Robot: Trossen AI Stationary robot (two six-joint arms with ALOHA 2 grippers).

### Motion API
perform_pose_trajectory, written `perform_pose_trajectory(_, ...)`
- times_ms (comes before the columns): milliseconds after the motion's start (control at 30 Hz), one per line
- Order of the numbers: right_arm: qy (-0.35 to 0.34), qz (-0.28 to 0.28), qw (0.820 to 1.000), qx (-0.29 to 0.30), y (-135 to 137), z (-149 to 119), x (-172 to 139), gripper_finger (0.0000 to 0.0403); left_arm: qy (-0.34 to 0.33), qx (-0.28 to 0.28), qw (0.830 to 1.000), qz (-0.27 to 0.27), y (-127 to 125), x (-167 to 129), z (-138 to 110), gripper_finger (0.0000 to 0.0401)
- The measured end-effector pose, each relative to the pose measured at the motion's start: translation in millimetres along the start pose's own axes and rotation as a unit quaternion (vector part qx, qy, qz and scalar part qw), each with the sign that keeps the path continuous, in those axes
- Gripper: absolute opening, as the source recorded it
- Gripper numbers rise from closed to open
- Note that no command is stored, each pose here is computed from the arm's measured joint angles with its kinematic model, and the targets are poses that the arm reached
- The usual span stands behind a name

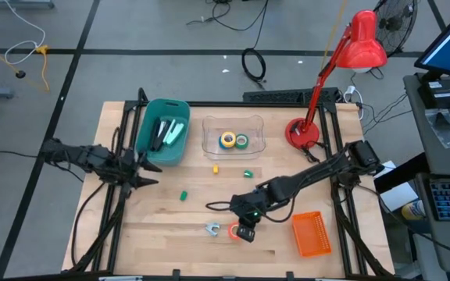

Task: Pick and place Stapler, Stapler remover, tape
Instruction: Put the orange tape into the transparent bin

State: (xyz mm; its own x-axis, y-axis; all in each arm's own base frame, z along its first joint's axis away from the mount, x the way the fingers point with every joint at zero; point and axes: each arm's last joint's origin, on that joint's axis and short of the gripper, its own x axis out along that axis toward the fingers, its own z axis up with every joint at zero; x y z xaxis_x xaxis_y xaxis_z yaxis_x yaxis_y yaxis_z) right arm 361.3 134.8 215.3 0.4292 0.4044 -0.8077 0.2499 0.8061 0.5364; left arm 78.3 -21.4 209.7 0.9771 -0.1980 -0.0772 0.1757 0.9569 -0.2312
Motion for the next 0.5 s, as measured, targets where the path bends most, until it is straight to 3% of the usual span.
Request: perform_pose_trajectory(500, 0.043, 0.032, 0.997, 0.050, -15, 11, -5, 0.0015, 0.019, 0.004, 1.000, 0.006, 3, 5, -14, 0.0205)
